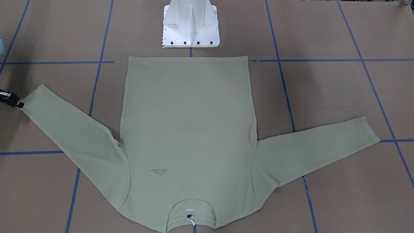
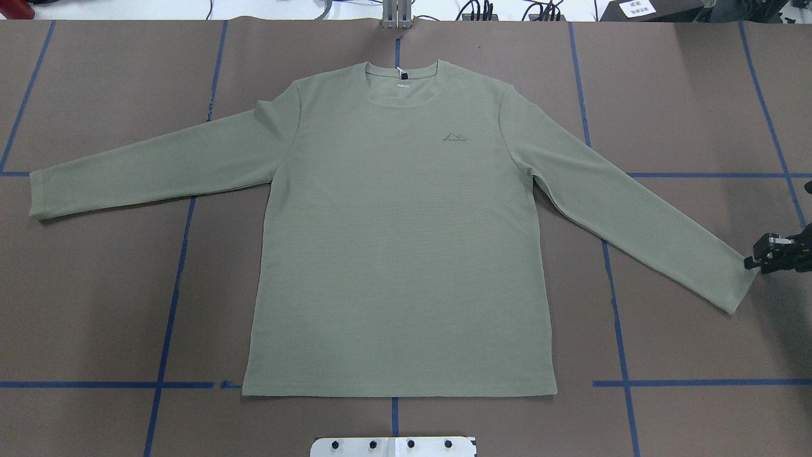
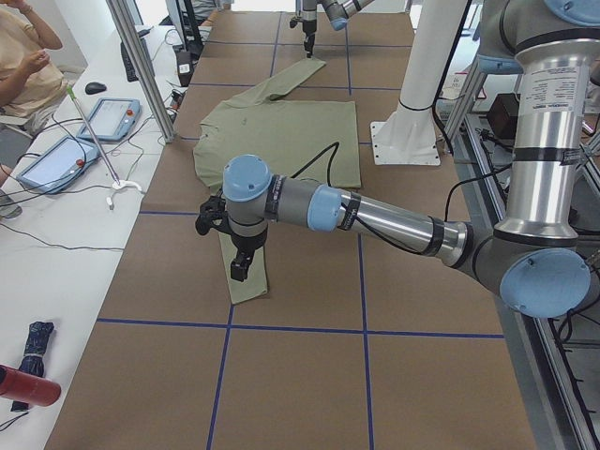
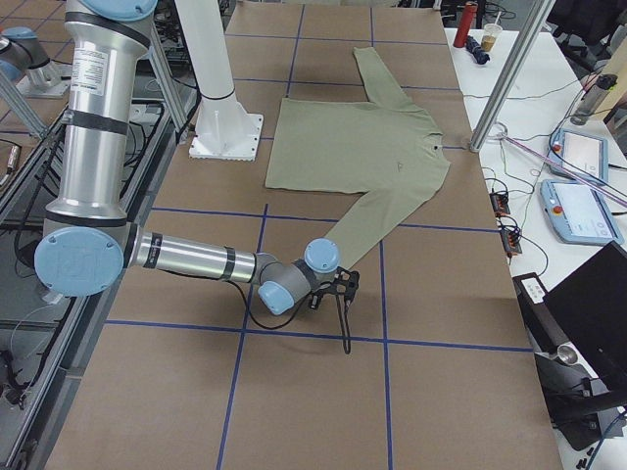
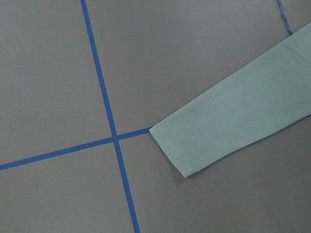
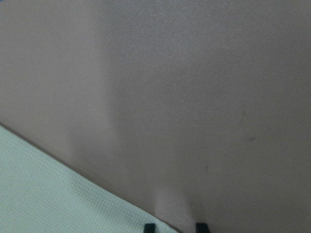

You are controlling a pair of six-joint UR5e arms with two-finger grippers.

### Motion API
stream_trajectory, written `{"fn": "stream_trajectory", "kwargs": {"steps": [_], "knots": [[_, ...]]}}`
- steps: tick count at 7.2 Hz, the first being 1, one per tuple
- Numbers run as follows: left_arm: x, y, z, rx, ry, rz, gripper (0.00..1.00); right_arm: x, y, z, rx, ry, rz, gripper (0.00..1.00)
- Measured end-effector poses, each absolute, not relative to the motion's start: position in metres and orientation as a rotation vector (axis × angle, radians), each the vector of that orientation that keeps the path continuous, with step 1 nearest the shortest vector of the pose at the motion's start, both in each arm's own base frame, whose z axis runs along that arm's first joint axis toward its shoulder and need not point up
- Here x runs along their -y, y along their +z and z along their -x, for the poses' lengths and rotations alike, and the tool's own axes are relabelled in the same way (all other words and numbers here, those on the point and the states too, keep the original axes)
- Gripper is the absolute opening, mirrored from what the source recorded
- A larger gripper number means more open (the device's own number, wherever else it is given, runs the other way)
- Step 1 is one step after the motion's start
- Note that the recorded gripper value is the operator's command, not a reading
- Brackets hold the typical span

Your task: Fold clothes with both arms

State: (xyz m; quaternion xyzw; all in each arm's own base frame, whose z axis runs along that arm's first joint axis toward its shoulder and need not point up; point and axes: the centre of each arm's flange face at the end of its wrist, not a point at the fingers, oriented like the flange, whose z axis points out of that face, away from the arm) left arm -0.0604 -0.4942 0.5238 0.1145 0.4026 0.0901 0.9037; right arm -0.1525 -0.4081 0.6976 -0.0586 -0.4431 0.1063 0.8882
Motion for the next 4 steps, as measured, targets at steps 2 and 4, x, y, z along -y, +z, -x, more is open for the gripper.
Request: {"fn": "stream_trajectory", "kwargs": {"steps": [2, 4], "knots": [[0.494, 0.521, 0.061, -0.832, 0.187, -0.240, 1.00, 0.408, 0.696, 0.154, 0.925, 0.219, 0.123, 0.00], [0.488, 0.517, 0.062, -0.831, 0.188, -0.247, 1.00, 0.409, 0.682, 0.154, 0.943, 0.227, 0.116, 0.00]]}}
